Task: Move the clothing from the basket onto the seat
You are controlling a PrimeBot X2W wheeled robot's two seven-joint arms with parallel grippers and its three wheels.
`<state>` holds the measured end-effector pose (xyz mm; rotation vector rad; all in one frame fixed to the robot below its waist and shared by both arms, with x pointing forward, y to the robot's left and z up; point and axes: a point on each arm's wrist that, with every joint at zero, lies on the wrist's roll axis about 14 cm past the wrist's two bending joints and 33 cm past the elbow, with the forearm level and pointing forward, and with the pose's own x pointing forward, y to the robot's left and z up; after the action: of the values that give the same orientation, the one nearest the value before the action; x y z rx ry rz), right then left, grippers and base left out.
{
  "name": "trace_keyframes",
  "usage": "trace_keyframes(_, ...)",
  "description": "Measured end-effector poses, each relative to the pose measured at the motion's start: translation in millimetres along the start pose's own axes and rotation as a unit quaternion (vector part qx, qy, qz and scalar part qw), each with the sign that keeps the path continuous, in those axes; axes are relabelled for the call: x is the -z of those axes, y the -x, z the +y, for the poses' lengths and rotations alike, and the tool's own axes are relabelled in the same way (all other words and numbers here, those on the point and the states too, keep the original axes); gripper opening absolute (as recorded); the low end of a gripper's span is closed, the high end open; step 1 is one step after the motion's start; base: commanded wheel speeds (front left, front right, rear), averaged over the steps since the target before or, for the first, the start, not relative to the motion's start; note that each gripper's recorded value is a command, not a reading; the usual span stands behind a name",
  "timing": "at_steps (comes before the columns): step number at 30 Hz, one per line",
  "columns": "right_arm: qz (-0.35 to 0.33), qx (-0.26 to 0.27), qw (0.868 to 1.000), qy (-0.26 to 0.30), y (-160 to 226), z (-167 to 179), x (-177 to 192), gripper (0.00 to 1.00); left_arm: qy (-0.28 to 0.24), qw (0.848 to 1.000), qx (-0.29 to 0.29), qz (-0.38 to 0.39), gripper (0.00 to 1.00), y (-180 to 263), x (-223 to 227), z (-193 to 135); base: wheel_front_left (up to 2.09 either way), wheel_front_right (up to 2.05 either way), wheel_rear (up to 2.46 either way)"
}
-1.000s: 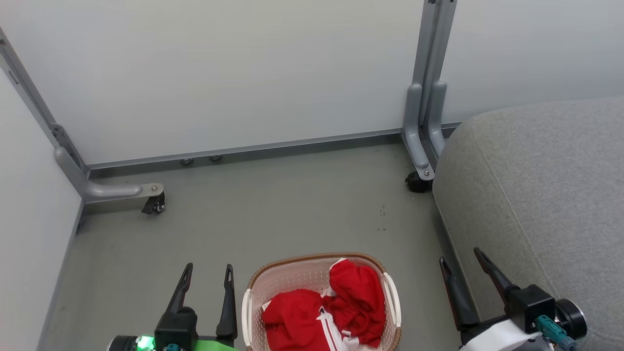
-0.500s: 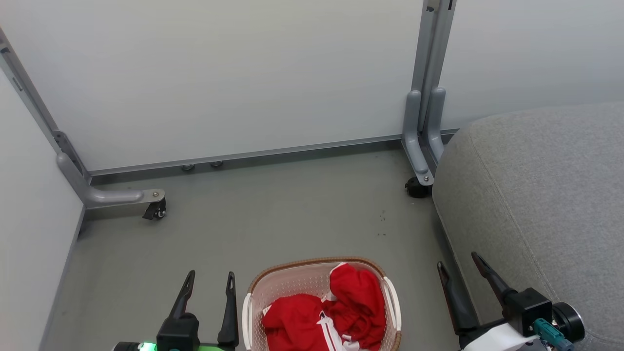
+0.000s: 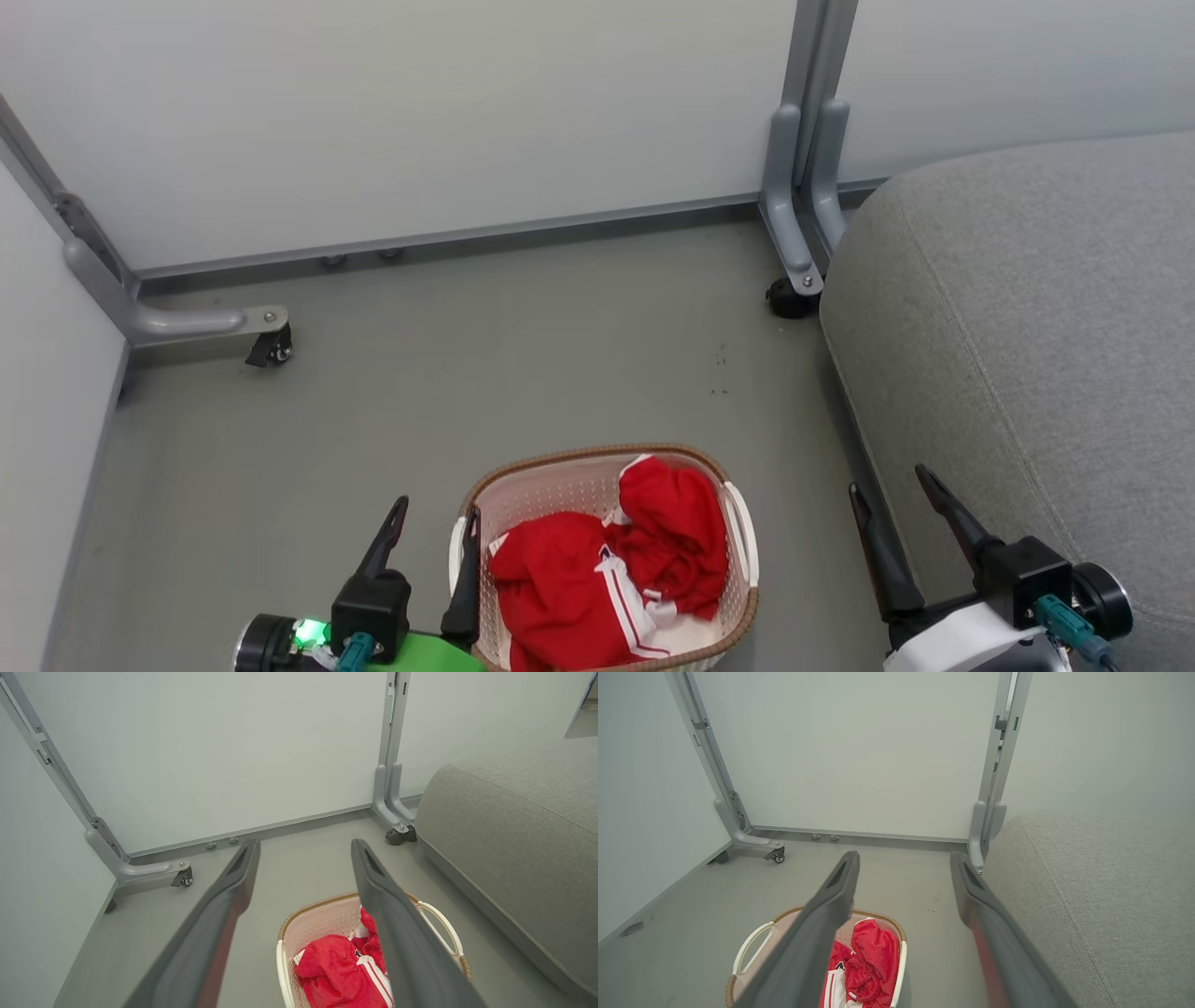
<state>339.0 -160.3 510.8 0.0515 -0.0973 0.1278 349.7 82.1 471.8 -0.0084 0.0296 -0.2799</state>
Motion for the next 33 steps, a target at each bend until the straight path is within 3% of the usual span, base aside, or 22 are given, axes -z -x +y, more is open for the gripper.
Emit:
trace_keyframes(10, 0.009, 0.016, 1.000, 0.005, -42, -20, 10, 1.00, -0.016, 0.995, 0.091, 0.035, 1.00, -61, 23, -28, 0.00, 0.00, 0.00)
trace_keyframes(17, 0.033, 0.029, 0.999, 0.010, -75, -38, 35, 1.00, -0.049, 0.982, 0.165, 0.085, 1.00, -108, 63, -46, 0.00, 0.00, 0.00)
trace_keyframes(23, 0.049, 0.031, 0.998, 0.015, -101, -48, 60, 1.00, -0.080, 0.956, 0.230, 0.163, 1.00, -127, 125, -58, 0.00, 0.00, 0.00)
trace_keyframes(24, 0.053, 0.028, 0.998, 0.019, -109, -49, 67, 1.00, -0.099, 0.944, 0.253, 0.188, 1.00, -132, 147, -61, 0.00, 0.00, 0.00)
trace_keyframes(33, 0.072, 0.019, 0.997, 0.026, -136, -54, 105, 1.00, -0.177, 0.882, 0.350, 0.262, 1.00, -138, 227, -71, 0.00, 0.00, 0.00)
